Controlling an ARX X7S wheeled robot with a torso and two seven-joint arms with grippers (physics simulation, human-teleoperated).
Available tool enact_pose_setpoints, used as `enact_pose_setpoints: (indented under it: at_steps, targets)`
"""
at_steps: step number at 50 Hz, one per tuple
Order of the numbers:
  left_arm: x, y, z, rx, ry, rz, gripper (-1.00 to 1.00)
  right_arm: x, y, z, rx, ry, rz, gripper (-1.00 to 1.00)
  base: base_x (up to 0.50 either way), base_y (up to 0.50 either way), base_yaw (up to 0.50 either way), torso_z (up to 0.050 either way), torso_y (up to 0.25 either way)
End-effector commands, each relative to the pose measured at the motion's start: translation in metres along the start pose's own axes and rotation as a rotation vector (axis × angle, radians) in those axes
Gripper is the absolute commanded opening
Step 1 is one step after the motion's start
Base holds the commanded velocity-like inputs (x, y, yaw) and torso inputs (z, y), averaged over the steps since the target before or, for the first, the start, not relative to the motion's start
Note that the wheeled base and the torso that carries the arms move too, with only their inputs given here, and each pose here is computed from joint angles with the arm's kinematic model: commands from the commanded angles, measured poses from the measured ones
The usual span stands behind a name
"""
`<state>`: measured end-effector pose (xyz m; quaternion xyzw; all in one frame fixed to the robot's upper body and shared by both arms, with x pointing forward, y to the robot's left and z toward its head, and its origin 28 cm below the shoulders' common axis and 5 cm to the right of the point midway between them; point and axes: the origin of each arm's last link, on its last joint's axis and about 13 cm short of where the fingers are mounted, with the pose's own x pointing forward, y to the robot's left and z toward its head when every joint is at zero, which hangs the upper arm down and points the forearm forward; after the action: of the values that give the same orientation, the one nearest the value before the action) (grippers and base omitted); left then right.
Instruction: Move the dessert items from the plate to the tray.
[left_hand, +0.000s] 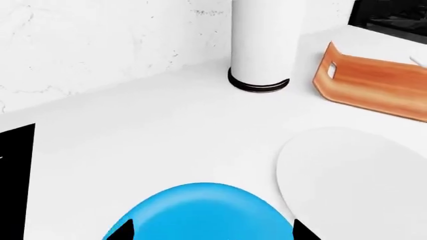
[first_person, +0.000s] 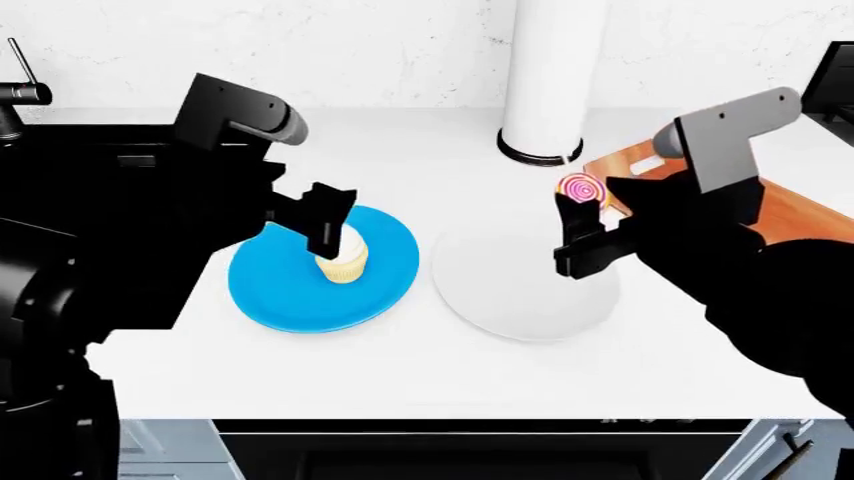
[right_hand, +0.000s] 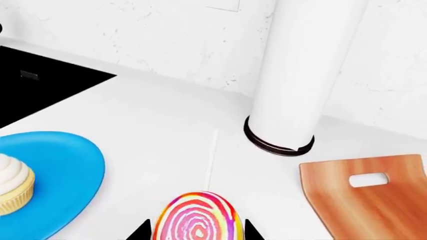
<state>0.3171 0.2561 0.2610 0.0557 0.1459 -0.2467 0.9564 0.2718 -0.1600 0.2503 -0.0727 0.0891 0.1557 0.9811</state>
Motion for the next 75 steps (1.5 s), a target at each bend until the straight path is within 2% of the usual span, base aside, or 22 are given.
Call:
enact_pose_setpoints:
  at_steps: [1,36,75]
  targets:
    - [0.003,-0.001,-0.008,-0.023,0.054,-0.046,1.00,0.001,0.000,-0.002,-0.007,0.006,0.003,-1.00,0.00,0.00,0.00,0.000,0.000]
    - [0.024,-0.002,-0.026,-0.042,0.125,-0.051,1.00,0.003,0.001,-0.004,-0.011,0.006,0.011,-1.00,0.00,0.00,0.00,0.000,0.000]
    - [0.040,-0.010,-0.050,-0.013,0.157,-0.051,1.00,0.001,0.000,-0.005,-0.010,-0.001,0.013,-1.00,0.00,0.00,0.00,0.000,0.000]
